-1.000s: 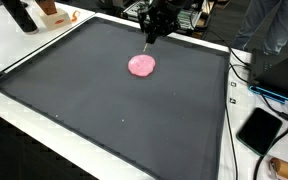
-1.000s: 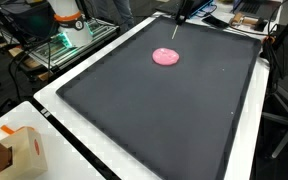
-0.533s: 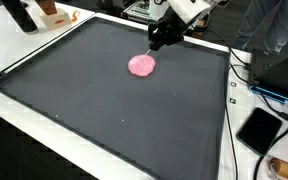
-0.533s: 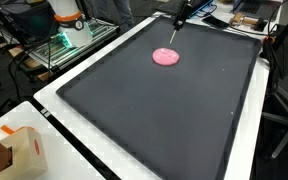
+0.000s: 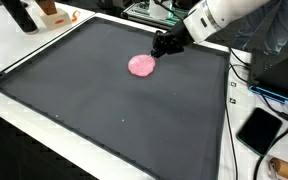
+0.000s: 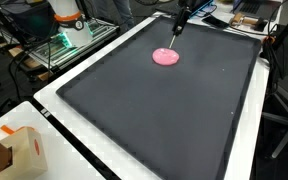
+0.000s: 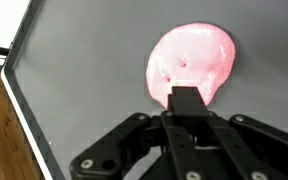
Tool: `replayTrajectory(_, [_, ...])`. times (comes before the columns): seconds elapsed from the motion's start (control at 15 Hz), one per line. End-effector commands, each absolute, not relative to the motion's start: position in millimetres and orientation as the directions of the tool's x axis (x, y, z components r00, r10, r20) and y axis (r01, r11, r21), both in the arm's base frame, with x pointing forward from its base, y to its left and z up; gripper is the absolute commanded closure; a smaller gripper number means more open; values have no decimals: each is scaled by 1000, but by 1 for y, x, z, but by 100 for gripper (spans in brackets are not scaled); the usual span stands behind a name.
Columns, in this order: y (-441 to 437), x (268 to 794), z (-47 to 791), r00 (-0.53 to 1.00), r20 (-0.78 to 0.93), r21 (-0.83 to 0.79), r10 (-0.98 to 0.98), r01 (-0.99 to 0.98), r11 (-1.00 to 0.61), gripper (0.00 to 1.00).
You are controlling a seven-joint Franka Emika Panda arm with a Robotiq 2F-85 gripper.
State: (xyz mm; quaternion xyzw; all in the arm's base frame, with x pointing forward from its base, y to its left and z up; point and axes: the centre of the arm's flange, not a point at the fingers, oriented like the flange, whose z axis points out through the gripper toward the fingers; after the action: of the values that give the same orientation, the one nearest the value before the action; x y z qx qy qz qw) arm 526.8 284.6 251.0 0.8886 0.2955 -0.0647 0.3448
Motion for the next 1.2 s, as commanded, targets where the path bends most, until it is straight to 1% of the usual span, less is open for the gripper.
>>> replayTrajectory(0.0, [296,528,231,831,-324,655,452,542,-527,97])
replayTrajectory(0.6, [313,517,209,834,-308,728,458,517,-451,97])
replayTrajectory(1.13, [318,514,207,833,-326,722,447,524,-451,97])
